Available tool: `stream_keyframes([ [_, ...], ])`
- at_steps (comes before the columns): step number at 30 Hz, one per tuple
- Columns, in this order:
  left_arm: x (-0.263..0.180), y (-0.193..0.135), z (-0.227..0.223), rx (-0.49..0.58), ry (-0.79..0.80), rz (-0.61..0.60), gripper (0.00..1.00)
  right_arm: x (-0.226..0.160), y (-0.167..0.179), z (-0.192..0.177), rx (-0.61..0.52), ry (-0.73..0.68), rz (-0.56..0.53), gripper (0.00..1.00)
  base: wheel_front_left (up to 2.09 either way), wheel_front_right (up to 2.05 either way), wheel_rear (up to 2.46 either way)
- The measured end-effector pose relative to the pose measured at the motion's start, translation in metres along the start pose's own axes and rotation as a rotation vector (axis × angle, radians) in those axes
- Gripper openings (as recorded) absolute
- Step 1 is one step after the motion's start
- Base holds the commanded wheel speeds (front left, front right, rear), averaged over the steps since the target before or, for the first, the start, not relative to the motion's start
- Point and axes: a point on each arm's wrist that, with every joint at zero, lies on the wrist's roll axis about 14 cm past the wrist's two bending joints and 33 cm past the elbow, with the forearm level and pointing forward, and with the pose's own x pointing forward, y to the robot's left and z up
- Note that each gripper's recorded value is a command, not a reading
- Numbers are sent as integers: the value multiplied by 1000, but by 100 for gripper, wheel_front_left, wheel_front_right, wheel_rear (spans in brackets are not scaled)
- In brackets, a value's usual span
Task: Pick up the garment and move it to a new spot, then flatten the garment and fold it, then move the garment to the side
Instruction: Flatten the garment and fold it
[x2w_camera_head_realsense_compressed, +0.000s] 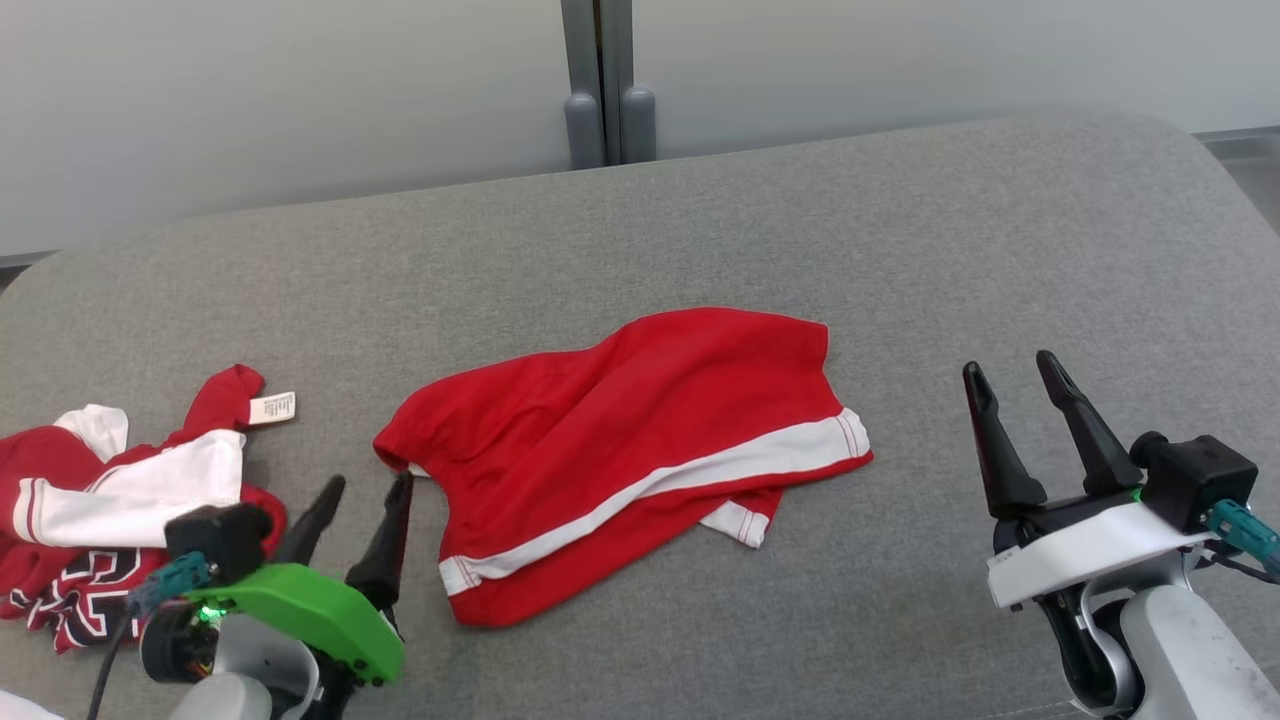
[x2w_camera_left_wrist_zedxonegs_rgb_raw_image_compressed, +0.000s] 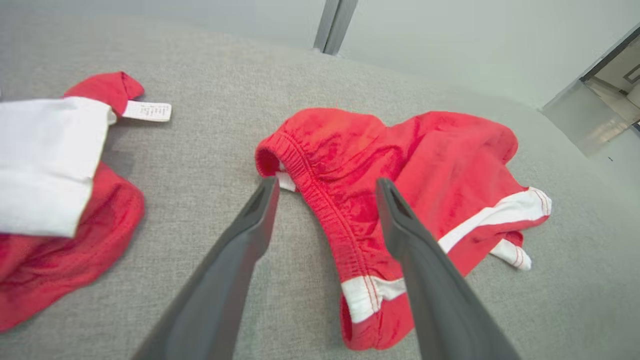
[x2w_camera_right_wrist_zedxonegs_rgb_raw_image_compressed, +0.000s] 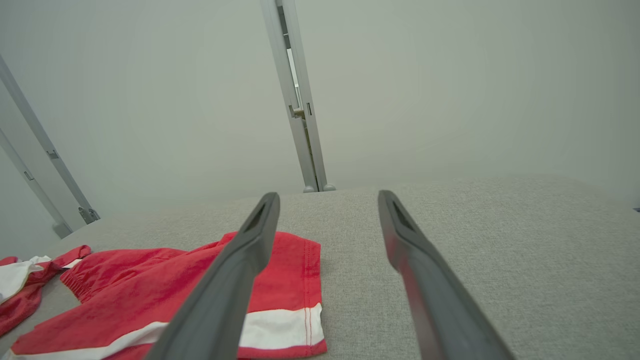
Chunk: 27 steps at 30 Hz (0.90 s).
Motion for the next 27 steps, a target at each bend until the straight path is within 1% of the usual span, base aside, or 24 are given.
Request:
stream_keyframes([
  [2,0,-1,24,50,-116,4,100,0,0,3,-5,-6,3,100,0,0,0],
  [6,-4,-3,45,108,-244,14,100,0,3,8,-23,-19,18,100,0,0,0],
  [10,-7,2,57,186,-321,59,100,0,0,16,-42,-38,16,100,0,0,0],
  [12,-9,7,62,244,-346,90,100,-1,-1,19,-47,-45,14,100,0,0,0],
  [14,-9,10,63,260,-357,115,100,-1,-2,19,-48,-46,12,100,0,0,0],
  [19,-12,17,76,256,-420,168,100,-1,0,15,-33,-38,7,100,0,0,0],
  [22,-13,15,63,214,-399,152,100,-3,-3,10,-31,-25,-2,100,0,0,0],
  [27,-13,16,62,222,-404,144,100,-3,-11,10,-33,-23,-24,100,0,0,0],
])
